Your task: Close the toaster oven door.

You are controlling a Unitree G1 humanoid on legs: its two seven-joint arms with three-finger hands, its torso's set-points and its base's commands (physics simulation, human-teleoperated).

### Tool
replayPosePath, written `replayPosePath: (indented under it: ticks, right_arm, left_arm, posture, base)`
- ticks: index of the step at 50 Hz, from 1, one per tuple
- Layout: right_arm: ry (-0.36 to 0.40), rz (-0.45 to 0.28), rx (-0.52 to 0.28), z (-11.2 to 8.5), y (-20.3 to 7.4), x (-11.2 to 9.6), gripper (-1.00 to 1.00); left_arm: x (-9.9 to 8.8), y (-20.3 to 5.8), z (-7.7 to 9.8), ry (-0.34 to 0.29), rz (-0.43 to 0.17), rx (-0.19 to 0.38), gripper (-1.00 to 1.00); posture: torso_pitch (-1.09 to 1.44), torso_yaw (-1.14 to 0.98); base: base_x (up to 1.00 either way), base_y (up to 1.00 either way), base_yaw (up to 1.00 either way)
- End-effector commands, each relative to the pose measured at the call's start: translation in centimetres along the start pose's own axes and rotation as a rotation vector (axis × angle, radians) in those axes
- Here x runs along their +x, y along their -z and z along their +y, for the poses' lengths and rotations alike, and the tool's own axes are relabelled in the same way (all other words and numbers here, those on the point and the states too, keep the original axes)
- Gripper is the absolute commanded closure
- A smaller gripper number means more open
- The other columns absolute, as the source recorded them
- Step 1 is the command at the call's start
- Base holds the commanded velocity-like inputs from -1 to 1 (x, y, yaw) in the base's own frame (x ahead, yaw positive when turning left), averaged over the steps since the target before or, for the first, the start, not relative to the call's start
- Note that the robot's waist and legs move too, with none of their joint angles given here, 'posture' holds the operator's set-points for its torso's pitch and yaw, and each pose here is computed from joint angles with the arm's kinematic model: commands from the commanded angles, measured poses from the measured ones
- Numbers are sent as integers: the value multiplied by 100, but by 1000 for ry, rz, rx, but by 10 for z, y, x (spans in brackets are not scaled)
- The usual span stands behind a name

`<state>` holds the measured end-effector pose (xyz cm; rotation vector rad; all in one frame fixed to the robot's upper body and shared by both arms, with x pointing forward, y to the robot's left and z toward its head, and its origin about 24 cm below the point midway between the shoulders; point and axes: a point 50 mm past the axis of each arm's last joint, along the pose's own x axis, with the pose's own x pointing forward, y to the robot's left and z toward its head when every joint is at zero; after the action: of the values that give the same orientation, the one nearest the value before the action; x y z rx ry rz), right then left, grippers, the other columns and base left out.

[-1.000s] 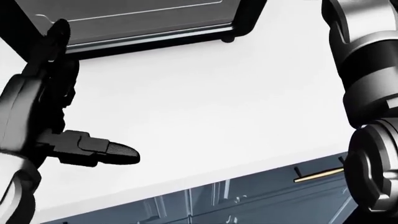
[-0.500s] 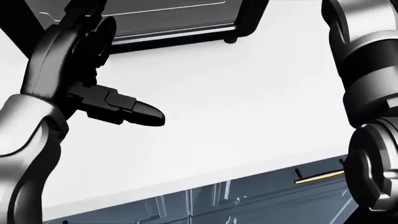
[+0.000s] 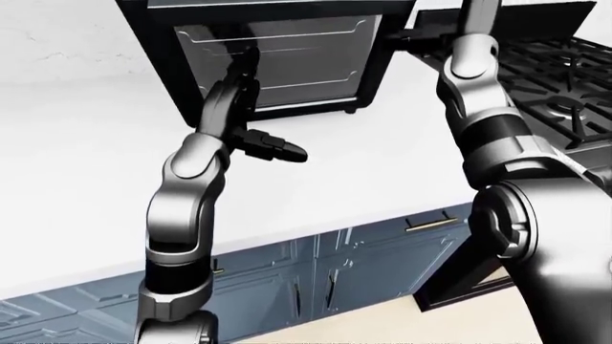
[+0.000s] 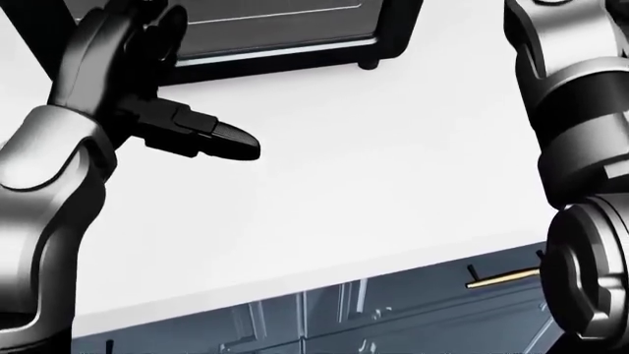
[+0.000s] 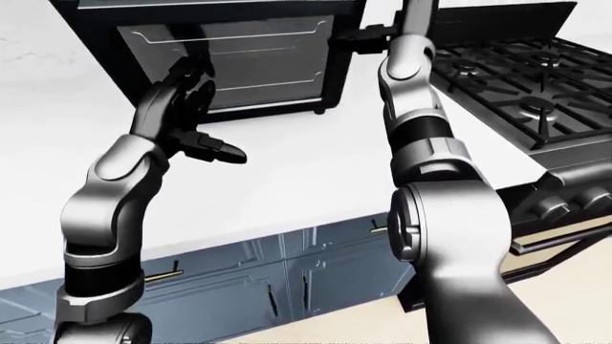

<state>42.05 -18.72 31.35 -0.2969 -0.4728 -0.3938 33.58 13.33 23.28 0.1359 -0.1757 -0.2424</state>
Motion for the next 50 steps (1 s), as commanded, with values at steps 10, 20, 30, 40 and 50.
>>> replayPosePath:
  ticks: [10,20,30,40,50]
  right_arm:
    - [35,-90,16,-7,-25,7,-100]
    - [39,-85,13,-8,-22,7,-100]
    - [40,-83,13,-8,-21,6,-100]
    - [35,-83,10,-7,-22,6,-100]
    - [34,-86,12,-7,-23,7,-100]
  left_arm:
    - [4,-19,7,-31,-91,30,-100]
    - [14,-13,10,-26,-71,26,-100]
    - [24,-14,12,-17,-58,17,-100]
    - [33,-20,19,-19,-59,31,-100]
    - [44,-22,26,-29,-59,48,-100]
  posture:
    - [0,0]
    - [0,0]
    - [0,0]
    - [0,0]
    - [0,0]
  base:
    - [0,0,0]
    - [0,0,0]
    - [0,0,0]
    - [0,0,0]
    - [0,0,0]
